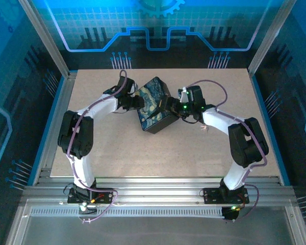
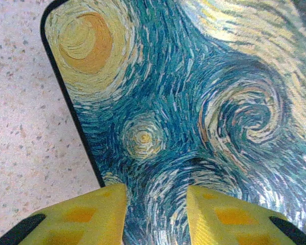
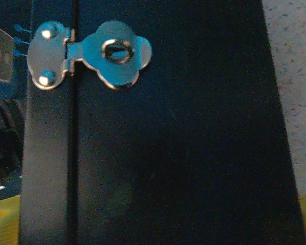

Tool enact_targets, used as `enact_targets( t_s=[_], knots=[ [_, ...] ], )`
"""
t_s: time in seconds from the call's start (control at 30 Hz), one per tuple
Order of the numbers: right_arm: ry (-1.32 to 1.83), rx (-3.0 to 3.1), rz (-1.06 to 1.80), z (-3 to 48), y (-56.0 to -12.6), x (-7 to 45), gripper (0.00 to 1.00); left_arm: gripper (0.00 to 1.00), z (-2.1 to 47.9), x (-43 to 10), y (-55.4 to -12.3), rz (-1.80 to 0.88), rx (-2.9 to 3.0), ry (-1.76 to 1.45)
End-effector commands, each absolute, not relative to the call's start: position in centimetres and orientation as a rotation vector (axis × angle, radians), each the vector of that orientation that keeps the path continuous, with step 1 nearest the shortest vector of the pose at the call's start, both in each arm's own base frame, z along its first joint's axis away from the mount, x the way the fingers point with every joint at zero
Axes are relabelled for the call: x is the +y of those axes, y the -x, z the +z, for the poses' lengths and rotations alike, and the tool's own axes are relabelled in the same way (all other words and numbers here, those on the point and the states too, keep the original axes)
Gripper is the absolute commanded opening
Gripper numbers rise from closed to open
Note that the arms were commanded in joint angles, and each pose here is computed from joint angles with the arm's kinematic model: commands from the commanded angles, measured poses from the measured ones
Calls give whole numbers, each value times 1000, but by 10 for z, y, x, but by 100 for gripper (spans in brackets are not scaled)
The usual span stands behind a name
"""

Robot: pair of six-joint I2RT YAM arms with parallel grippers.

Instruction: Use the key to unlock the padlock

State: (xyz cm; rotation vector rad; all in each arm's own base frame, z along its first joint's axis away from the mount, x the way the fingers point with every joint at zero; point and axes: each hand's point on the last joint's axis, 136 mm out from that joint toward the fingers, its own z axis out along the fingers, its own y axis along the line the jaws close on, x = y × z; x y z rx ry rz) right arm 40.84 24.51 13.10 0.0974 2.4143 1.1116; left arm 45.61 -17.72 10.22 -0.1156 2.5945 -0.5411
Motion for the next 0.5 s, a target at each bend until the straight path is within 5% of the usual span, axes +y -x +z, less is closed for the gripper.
enact_targets(
  t_s=[0.0, 0.23, 0.47],
  knots=[
    [58, 2465, 943, 127, -409, 238, 100, 37, 70, -169, -450, -460, 2659, 158],
    [106, 2505, 805, 122, -412, 212, 100, 37, 59, -171, -456, -454, 2674, 165],
    [182, 2525, 956, 111, -405, 237, 100, 37, 55, -175, -457, -484, 2676, 178]
  ],
)
